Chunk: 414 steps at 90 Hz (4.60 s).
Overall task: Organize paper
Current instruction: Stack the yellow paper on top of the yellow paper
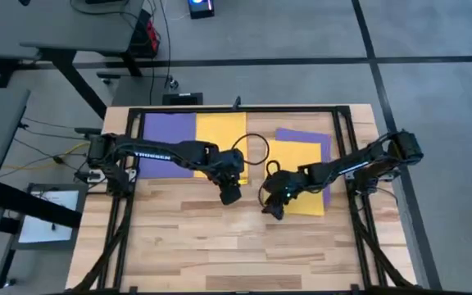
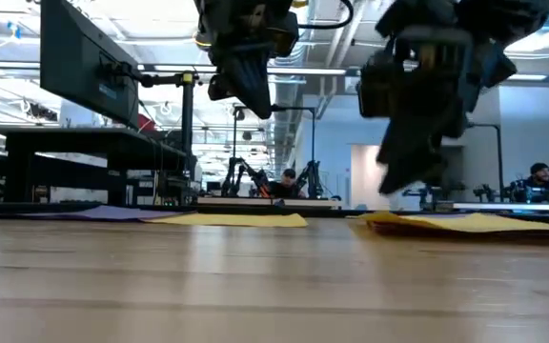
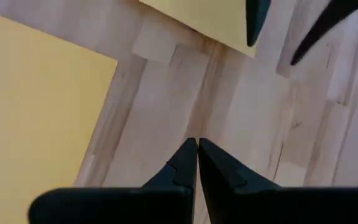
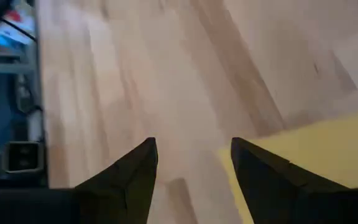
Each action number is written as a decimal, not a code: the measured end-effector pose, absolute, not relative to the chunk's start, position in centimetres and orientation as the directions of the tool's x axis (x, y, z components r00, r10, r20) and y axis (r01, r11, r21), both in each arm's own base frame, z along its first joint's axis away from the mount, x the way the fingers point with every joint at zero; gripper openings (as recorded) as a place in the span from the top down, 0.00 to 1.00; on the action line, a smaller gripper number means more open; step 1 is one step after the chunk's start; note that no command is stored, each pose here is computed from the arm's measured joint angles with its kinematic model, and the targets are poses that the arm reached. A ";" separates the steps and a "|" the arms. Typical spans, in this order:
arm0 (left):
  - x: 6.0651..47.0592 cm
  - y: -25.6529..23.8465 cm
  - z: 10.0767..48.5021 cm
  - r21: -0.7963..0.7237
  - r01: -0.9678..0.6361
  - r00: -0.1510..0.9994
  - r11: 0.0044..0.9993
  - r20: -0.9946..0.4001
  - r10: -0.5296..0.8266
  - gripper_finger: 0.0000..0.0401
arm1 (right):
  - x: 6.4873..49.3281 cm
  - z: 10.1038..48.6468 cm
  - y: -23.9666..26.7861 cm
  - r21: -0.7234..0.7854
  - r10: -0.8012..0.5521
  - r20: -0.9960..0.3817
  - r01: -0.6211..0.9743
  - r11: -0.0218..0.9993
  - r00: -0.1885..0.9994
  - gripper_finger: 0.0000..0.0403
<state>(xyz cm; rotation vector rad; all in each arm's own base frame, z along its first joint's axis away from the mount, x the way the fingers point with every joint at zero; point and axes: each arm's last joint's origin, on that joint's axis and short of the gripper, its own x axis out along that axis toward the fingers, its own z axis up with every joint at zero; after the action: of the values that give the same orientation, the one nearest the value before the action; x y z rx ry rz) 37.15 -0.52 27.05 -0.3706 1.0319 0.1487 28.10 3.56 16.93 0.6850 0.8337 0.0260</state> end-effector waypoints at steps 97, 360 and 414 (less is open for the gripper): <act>47.4 -5.0 13.2 -0.751 -0.525 0.747 0.400 -0.632 -0.208 0.64 | 15.0 20.7 12.8 0.389 0.101 -0.880 0.581 0.715 0.464 0.52; 22.2 3.9 25.6 -0.791 -0.552 0.815 0.263 -0.446 0.369 1.00 | 32.8 13.0 -0.6 0.310 0.023 -0.865 0.500 0.808 0.500 0.57; 22.7 1.6 23.7 -0.731 -0.646 0.748 0.220 -0.550 0.371 1.00 | 34.2 19.0 -13.1 0.113 -0.124 -0.894 0.486 0.867 0.430 0.67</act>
<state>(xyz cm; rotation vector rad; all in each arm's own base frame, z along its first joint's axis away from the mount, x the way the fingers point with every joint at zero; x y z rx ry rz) 22.70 1.60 23.73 -1.1500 0.2811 0.7163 34.25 -13.10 18.96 0.3831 1.0642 -0.3923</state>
